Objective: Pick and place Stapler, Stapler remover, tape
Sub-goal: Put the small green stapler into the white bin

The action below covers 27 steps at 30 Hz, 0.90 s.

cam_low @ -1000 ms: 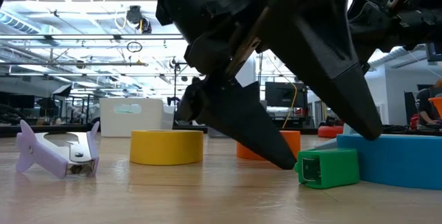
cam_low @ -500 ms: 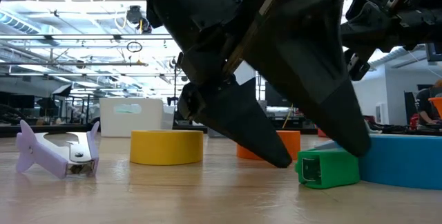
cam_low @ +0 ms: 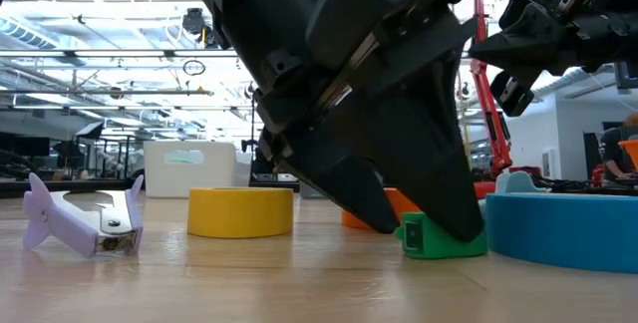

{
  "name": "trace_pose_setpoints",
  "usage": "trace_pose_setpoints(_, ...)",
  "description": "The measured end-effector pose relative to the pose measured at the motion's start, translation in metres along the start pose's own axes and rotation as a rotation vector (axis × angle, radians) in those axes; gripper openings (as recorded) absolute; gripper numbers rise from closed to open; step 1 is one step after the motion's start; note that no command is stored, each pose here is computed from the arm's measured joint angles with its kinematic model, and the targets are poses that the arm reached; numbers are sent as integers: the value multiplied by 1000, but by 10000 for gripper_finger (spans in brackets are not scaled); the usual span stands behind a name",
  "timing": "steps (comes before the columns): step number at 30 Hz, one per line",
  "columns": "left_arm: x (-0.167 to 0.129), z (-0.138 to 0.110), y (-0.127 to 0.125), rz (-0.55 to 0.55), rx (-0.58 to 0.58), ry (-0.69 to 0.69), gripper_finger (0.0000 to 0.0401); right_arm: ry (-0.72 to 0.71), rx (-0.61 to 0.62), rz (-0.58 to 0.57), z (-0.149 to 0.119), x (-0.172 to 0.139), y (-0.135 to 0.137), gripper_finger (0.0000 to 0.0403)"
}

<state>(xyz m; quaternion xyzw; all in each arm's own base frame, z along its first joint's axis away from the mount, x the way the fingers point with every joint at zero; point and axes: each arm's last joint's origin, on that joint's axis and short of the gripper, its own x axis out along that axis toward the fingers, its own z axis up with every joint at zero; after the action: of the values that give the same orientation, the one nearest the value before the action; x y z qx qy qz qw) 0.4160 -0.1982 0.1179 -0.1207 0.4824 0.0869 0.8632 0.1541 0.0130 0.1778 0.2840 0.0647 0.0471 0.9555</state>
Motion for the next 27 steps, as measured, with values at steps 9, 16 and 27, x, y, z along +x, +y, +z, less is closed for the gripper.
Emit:
trace_pose_setpoints(9,0,0,1,-23,13,29,322,0,0,0,0,0,0,4)
trace_pose_setpoints(16,0,-1,1,-18,13,37,250,-1,0,-1,0,0,0,4)
trace_pose_setpoints(27,0,1,0,-63,-24,45,96,-1,3,-1,0,0,0,4)
